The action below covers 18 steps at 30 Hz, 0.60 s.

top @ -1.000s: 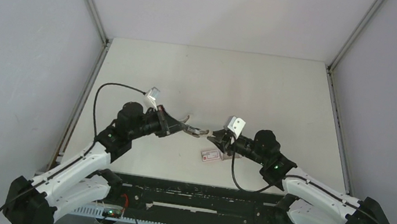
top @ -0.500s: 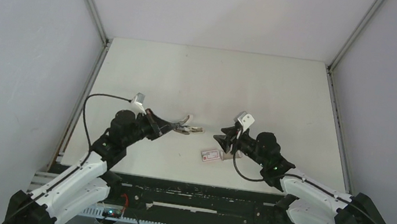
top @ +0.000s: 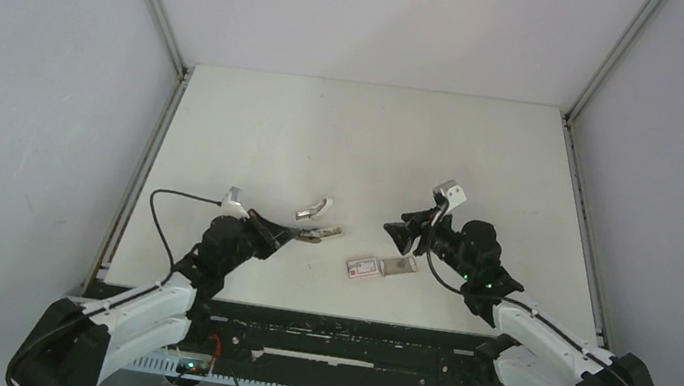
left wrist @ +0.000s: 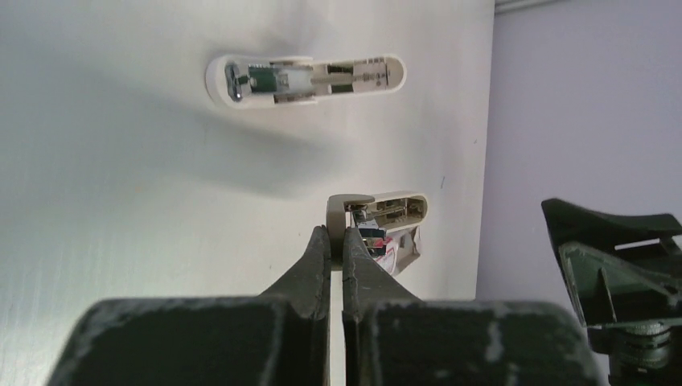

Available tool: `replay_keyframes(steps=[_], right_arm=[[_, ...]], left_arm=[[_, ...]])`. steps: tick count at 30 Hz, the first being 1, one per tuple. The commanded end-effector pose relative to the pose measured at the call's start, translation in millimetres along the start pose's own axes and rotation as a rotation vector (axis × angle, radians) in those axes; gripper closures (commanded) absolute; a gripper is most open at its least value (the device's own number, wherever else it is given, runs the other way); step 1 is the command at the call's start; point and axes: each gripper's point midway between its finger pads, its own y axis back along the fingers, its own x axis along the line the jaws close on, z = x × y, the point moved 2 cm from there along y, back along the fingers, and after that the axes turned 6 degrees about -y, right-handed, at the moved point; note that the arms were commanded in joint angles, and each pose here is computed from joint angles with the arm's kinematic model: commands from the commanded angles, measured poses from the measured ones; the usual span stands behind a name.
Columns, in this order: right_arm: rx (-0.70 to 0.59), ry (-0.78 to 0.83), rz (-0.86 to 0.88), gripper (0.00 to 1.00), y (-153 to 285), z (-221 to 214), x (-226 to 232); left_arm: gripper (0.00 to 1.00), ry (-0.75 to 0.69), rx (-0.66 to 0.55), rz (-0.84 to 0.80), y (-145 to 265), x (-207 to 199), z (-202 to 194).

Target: Load the staples into the stapler

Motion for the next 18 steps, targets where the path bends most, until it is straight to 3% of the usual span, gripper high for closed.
replay_keyframes(steps=[1,18], right_arm=[[-0.031,-0.034,0.052,0.48,-4.1,13.5,9.5],[-0.026,-0.13,0.015,0.47,6.8,12.9,-10.4]], left_arm=[[1.0,0.017,-0.135,-0.062,-7.9,-18.2,22.9],[1.0,-0.025,-0.103,-0.038,-42.2,-20.3,9.8]])
